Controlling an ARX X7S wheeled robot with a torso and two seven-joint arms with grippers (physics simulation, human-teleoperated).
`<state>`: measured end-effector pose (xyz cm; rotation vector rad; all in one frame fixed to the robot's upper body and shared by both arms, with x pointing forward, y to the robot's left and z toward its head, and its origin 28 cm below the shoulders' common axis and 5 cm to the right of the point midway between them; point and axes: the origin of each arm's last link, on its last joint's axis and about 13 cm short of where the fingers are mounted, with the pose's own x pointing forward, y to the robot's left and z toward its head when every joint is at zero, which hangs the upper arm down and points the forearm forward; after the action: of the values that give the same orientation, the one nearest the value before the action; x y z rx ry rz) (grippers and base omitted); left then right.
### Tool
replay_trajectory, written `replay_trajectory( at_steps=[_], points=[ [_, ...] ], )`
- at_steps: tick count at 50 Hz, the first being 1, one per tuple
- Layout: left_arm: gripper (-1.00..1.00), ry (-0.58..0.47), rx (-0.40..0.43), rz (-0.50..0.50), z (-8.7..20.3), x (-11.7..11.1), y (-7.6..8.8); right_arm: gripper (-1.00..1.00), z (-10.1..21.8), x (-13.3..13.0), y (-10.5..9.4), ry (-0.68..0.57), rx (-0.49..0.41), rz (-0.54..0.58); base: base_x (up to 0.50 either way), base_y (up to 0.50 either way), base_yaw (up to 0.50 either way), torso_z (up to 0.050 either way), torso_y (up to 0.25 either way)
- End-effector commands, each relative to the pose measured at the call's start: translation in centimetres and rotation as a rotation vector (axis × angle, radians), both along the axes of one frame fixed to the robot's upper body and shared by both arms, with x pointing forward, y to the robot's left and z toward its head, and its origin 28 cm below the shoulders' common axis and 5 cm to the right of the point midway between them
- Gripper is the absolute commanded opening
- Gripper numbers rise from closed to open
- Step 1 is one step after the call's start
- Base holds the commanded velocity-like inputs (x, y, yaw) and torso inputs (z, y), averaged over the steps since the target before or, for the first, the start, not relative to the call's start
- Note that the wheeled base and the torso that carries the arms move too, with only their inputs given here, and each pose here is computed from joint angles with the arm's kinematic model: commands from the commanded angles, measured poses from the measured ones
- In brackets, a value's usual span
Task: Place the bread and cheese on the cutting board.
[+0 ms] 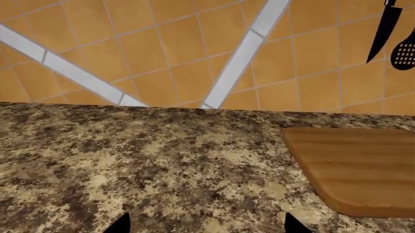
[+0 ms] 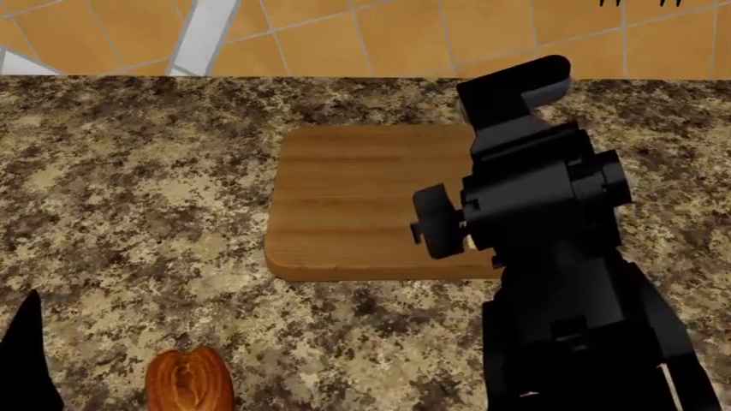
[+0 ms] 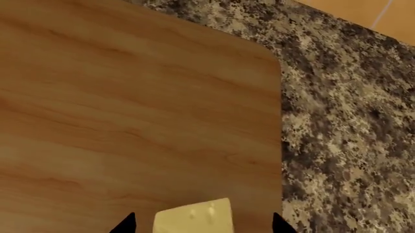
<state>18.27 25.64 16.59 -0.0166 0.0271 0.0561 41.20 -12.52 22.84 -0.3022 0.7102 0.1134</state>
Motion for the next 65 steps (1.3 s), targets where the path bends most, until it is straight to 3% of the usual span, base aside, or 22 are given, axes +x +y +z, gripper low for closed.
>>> replay_trajectory(
  at_steps=[1,18,21,23,30,33,35,36,39,42,51,65],
  points=[
    [1.0,-0.013,-0.022,-0.001,0.0,0.0,0.3,1.0,0.6,0.2,0.7,-0.011,0.019,0.043,0.0,0.0,0.0,0.0,0.0],
    [1.0,-0.015,-0.023,-0.009,0.2,-0.2,0.0,1.0,3.8,0.5,0.1,-0.178,0.012,0.08,0.0,0.0,0.0,0.0,0.0],
    [1.0,-0.017,-0.022,-0.009,0.3,-0.2,0.0,1.0,3.4,-1.7,-0.1,-0.179,0.051,0.086,0.0,0.0,0.0,0.0,0.0],
    [1.0,-0.013,-0.02,-0.009,0.2,-0.2,0.0,1.0,4.9,-3.6,0.6,-0.279,0.052,0.148,0.0,0.0,0.0,0.0,0.0],
    [1.0,0.002,0.006,-0.006,-0.1,-0.1,0.0,1.0,6.7,-9.7,1.7,-0.384,0.086,0.257,0.0,0.0,0.0,0.0,0.0],
    [1.0,0.006,0.015,0.0,-0.1,-0.1,0.0,1.0,7.5,-11.0,1.0,-0.453,0.041,0.185,0.0,0.0,0.0,0.0,0.0],
    [1.0,0.005,0.015,0.001,-0.1,-0.1,0.0,1.0,7.4,-12.2,2.4,-0.472,0.031,0.18,0.0,0.0,0.0,0.0,0.0],
    [1.0,0.004,0.013,0.002,0.0,-0.1,0.1,1.0,7.3,-12.8,3.1,-0.475,0.031,0.18,0.0,0.0,0.0,0.0,0.0],
    [1.0,0.001,0.01,0.015,0.0,-0.2,0.3,1.0,6.6,-15.8,5.6,-0.401,0.1,0.447,0.0,0.0,0.0,0.0,0.0],
    [1.0,-0.003,0.014,0.028,0.1,-0.2,0.6,1.0,5.6,-17.6,7.2,-0.364,0.142,0.515,0.0,0.0,0.0,0.0,0.0],
    [1.0,-0.006,0.02,0.045,0.2,-0.2,0.8,1.0,3.6,-20.4,10.0,-0.324,0.2,0.601,0.0,0.0,0.0,0.0,0.0],
    [1.0,-0.005,0.037,0.09,0.7,-0.6,1.4,1.0,1.4,-21.7,11.2,-0.262,0.211,0.626,0.0,0.0,0.0,0.0,0.0]
  ],
)
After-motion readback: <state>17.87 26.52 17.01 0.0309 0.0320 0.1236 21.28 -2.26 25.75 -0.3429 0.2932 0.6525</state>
